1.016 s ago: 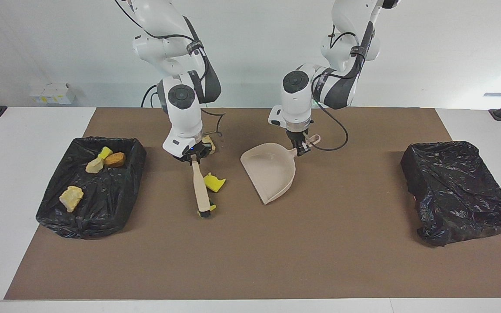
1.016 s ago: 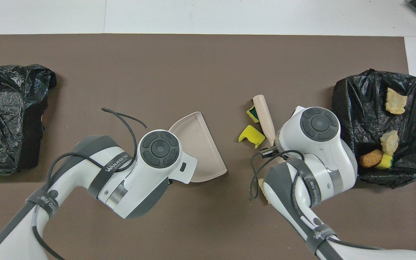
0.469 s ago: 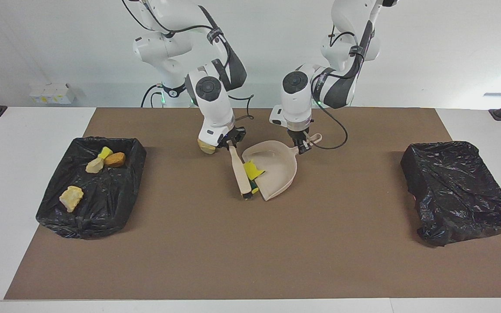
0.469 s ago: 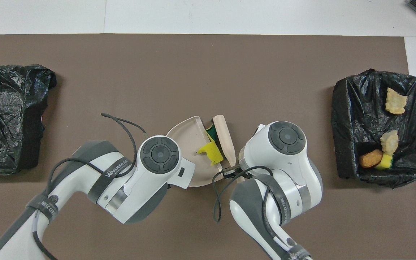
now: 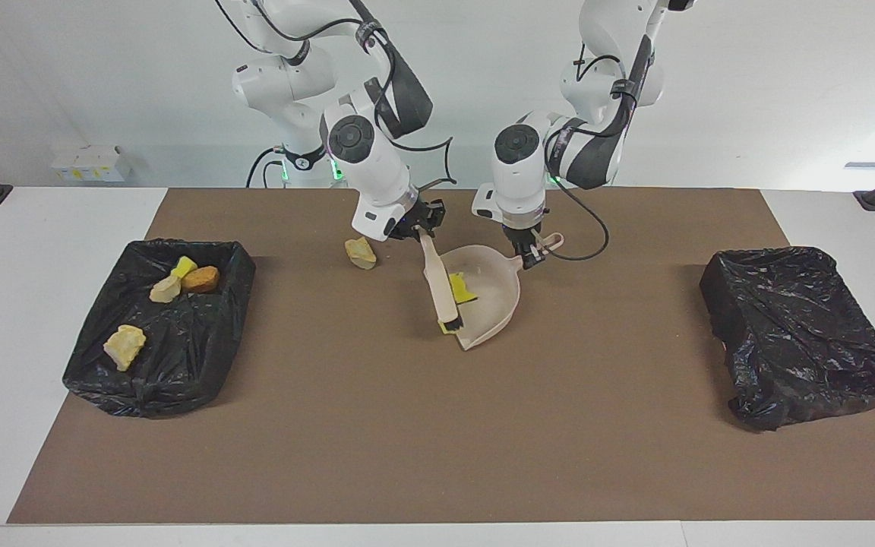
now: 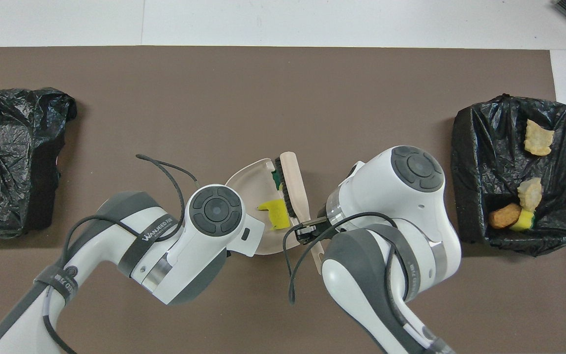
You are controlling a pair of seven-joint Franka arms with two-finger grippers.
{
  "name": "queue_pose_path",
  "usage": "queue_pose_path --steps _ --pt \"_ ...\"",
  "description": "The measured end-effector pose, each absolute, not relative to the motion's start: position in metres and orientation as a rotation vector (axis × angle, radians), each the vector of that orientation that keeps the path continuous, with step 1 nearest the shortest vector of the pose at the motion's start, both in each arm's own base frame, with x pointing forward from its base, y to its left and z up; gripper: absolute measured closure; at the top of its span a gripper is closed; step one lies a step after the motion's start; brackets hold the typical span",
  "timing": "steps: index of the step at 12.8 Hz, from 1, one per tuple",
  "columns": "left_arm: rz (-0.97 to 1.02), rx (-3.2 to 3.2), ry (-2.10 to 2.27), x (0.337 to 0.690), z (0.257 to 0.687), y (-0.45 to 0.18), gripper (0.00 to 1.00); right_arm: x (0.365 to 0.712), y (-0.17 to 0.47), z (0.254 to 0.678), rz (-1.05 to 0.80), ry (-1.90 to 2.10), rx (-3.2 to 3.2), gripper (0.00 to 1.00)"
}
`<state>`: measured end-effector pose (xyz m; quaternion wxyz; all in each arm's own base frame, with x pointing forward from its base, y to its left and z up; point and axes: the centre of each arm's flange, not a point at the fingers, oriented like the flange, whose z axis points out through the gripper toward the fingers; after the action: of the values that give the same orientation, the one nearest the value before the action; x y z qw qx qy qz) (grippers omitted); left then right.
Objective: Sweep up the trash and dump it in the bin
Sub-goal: 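Sweep the yellow sponges with the brush toward the dustpan, then move the brush with the right gripper behind the tan bread piece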
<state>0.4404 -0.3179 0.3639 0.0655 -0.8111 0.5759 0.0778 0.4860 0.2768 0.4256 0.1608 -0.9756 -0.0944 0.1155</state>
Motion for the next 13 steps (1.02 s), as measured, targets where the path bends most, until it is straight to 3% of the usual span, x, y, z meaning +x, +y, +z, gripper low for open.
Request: queue_pose_path --steps 6,10,13 --pt "0.236 -2.449 1.735 0.441 0.364 -0.317 0.68 0.468 0.235 0.451 0.493 0.026 -2.971 0.74" --pt "0.239 -2.444 1.743 0.442 0.363 -0.315 0.68 0.442 0.204 0.433 0.633 0.264 -3.057 0.74" --pt "0.249 -2.365 1.861 0.444 0.364 -0.311 0.68 0.402 0.191 0.421 0.665 0.489 -3.124 0.74"
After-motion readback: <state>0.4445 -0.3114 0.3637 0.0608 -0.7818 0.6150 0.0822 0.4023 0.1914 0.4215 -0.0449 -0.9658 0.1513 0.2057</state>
